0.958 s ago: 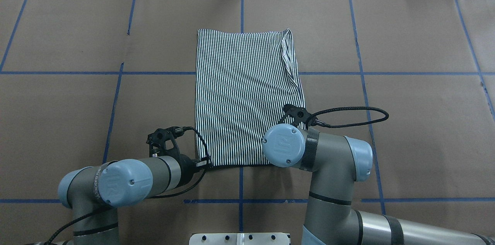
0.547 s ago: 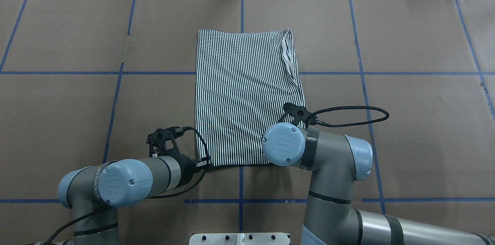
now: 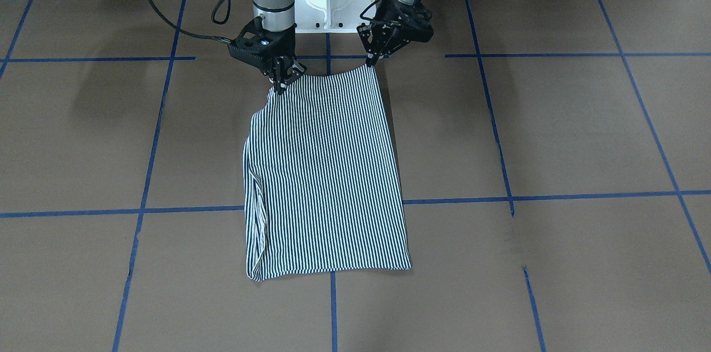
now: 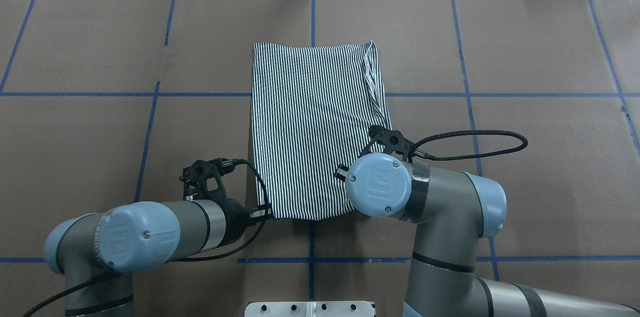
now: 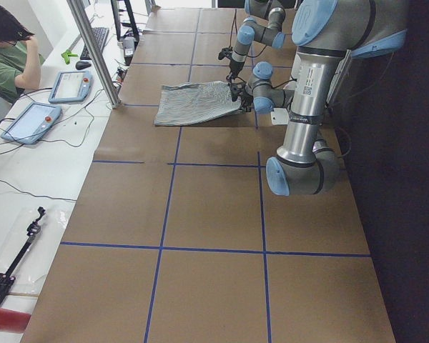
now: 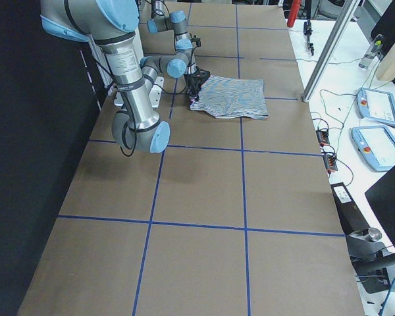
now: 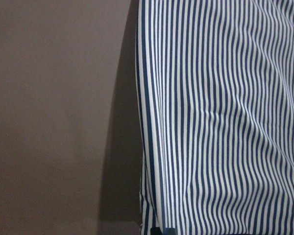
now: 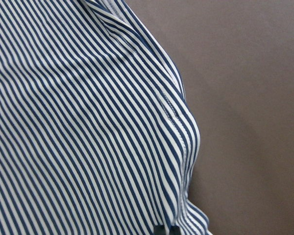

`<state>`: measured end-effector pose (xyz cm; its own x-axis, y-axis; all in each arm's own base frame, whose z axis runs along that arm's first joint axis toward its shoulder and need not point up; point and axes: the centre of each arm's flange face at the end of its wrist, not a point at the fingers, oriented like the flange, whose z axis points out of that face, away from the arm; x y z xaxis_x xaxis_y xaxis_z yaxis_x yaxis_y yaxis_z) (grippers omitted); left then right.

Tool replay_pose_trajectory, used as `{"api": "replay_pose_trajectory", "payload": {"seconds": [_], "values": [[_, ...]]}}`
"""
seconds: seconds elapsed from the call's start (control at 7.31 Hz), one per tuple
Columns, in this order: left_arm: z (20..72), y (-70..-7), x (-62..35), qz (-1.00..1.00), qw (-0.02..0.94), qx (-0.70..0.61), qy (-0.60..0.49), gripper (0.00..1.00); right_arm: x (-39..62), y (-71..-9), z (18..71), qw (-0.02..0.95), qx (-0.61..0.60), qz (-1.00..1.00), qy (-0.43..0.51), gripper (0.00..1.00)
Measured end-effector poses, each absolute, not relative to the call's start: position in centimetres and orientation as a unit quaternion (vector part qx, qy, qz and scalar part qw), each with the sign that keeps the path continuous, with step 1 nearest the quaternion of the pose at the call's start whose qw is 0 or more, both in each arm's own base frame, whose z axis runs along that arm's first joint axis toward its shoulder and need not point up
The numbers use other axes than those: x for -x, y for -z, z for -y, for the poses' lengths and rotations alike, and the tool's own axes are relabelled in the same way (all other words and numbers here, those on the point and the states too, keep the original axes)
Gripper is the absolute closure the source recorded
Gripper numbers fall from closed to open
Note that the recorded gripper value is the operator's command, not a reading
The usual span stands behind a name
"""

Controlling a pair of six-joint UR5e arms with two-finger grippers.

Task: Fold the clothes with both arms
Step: 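Grasp the near edge with both grippers and fold it over the far half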

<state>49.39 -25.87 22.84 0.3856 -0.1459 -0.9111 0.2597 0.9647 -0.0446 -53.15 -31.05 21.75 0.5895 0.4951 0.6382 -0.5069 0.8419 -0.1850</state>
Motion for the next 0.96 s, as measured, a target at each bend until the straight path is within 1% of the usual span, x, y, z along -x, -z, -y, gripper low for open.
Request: {"api": "replay_pose_trajectory", "payload": {"seconds": [0.27,0.41,0.55,0.68,0.96], "values": [[23.8,-17.5,-42.7,-0.535,0.837,-0.037,0.112,1.00,48.7,-17.4,26.6,0.889,0.009,0.368,-0.273,1.00],[22.9,-16.0,-40.4,-0.532,0.840,-0.027,0.105,1.00,47.4,-16.2,25.3,0.888,0.014,0.371,-0.270,1.00],[22.8,-15.5,-40.0,-0.526,0.844,-0.023,0.103,1.00,47.3,-16.0,24.9,0.890,0.015,0.370,-0.268,1.00],[23.8,-15.1,-40.7,-0.519,0.847,-0.029,0.106,1.00,47.7,-15.9,25.4,0.892,0.009,0.365,-0.265,1.00],[28.6,-14.5,-41.8,-0.503,0.855,-0.069,0.110,1.00,47.7,-15.4,29.0,0.894,-0.014,0.358,-0.268,1.00]]}}
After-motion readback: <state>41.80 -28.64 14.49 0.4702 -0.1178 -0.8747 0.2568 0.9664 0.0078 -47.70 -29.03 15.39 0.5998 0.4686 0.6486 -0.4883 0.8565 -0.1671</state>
